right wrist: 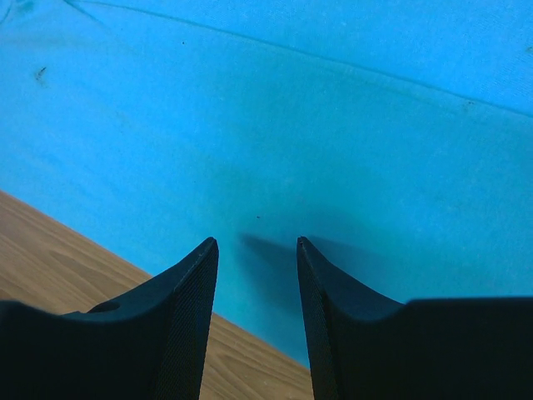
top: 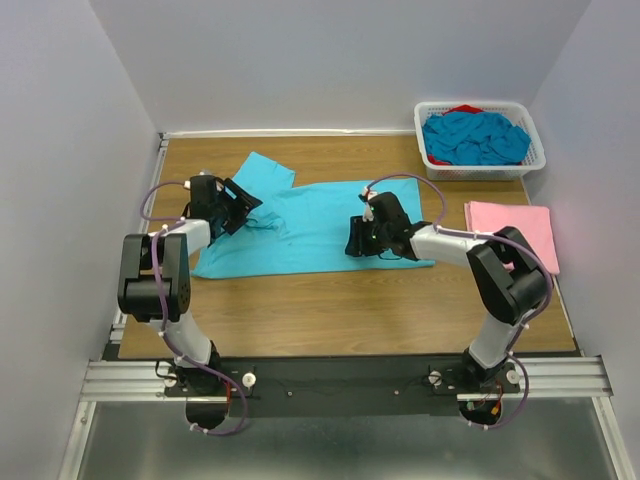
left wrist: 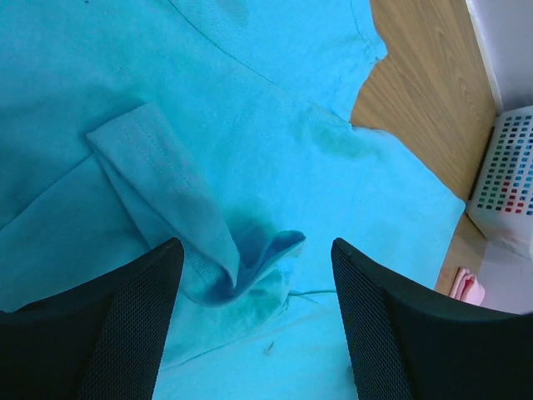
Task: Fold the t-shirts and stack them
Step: Fold the tshirt
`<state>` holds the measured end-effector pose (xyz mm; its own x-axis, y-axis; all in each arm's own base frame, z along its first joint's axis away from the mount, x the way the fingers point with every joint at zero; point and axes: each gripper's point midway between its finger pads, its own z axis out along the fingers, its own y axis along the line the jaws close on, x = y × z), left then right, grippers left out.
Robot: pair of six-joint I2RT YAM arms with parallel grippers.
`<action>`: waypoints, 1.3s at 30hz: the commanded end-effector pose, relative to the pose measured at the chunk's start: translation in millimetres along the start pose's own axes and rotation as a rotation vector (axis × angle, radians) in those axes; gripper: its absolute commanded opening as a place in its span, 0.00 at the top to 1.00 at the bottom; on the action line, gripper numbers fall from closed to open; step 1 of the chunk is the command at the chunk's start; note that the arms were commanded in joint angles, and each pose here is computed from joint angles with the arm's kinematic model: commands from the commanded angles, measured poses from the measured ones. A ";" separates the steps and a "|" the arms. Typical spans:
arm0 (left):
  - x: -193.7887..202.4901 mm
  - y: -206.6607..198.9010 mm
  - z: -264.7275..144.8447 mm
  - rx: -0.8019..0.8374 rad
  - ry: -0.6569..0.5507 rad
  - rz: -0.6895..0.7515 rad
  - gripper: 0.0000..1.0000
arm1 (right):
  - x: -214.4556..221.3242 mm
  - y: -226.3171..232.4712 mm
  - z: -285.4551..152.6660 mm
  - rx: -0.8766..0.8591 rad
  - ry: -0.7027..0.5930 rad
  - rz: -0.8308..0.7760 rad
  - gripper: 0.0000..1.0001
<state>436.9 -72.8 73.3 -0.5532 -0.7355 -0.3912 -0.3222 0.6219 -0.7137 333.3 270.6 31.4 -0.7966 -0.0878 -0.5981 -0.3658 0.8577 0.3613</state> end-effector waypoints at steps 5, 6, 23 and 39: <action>-0.9 7.0 1.4 -0.057 -0.006 -0.028 0.21 | -22.5 3.5 -16.9 -0.025 -0.083 0.011 0.50; -3.7 7.1 -1.6 -0.065 -0.023 -0.028 0.21 | -23.1 3.3 -17.4 -0.026 -0.084 0.010 0.50; -5.6 20.2 3.9 -0.146 -0.031 -0.012 0.21 | -22.9 -1.2 -20.0 -0.012 -0.091 0.012 0.50; -6.4 -10.7 22.6 -0.090 0.002 -0.025 0.24 | -23.4 -6.7 -21.7 -0.002 -0.094 0.021 0.50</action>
<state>455.2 -68.9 69.1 -0.5351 -0.7453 -0.3977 -0.4031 0.6390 -0.6552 341.3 259.1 48.0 -0.7727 -0.0450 -0.6331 -0.3534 0.8591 0.3702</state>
